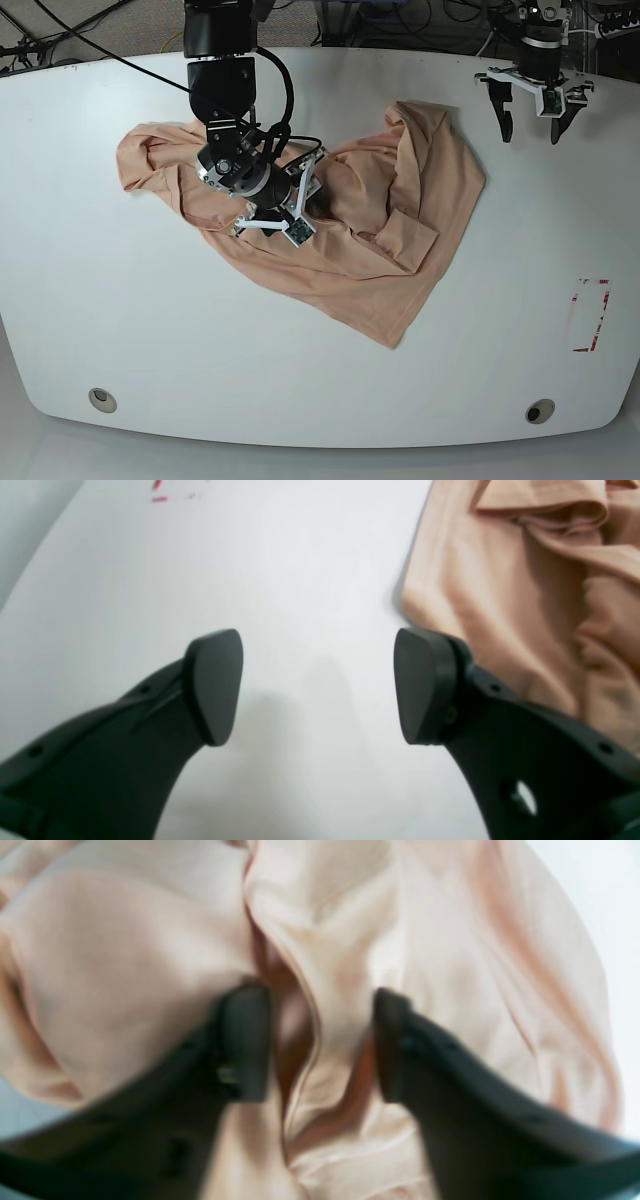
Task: Fold the T-shirt properly
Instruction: 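Lower the left gripper onto the shirt and grasp its edge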
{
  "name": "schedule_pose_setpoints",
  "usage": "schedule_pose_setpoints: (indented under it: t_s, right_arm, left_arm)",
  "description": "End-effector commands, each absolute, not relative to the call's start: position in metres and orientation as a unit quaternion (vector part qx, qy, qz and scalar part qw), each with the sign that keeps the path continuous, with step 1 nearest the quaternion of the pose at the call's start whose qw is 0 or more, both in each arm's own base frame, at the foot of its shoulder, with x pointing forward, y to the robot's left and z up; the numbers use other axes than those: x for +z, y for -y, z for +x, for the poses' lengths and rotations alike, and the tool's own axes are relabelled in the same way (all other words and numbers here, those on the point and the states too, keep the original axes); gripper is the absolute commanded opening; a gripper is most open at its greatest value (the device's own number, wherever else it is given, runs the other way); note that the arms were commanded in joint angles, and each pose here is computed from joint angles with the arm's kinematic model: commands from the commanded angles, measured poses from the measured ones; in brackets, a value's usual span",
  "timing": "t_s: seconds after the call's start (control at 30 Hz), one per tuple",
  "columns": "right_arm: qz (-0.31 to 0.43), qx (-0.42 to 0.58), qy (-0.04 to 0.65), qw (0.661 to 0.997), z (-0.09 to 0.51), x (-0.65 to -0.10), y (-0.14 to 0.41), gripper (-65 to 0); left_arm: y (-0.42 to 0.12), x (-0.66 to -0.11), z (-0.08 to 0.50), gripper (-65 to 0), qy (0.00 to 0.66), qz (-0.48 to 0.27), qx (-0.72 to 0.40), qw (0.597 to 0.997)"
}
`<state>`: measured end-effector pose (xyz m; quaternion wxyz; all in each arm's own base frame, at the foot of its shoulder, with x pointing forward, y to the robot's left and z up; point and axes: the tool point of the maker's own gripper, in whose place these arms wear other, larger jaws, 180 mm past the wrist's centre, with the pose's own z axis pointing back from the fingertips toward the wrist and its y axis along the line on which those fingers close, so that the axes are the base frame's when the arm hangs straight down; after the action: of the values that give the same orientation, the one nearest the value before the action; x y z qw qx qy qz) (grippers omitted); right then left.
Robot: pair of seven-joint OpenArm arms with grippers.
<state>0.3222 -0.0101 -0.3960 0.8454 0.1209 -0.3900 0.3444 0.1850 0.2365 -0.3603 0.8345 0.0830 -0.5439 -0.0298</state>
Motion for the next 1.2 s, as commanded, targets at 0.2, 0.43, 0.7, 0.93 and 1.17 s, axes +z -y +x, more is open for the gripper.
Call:
schedule_pose_setpoints:
  t_s: [0.2,0.43,0.7,0.93,1.17]
  right_arm:
    - [0.119,0.341,0.429,0.828,0.333,-0.37,0.008,-64.7]
    - [0.108,0.338,0.45,0.82,0.326,-0.354,0.011,-65.0]
    - [0.08,0.341,0.451,0.821,0.322,-0.338,0.021,-65.0]
    - [0.048,0.343,0.465,0.815,0.323,-0.313,0.03,-65.0]
    - [0.031,0.342,0.479,0.808,0.319,-0.295,0.035,-65.0]
  left_arm:
    - [-0.242,-0.367,0.226,-20.8,0.498,0.087,-0.01,0.863]
    - [-0.224,-0.362,0.251,-20.8,0.504,0.067,-0.02,0.861]
    - [-0.196,-0.38,0.26,-14.2,0.489,0.033,-0.039,0.871]
    - [-0.183,-0.407,0.266,-14.2,0.464,0.014,-0.043,0.884]
    - [-0.169,-0.414,0.272,-14.4,0.46,-0.001,-0.055,0.886]
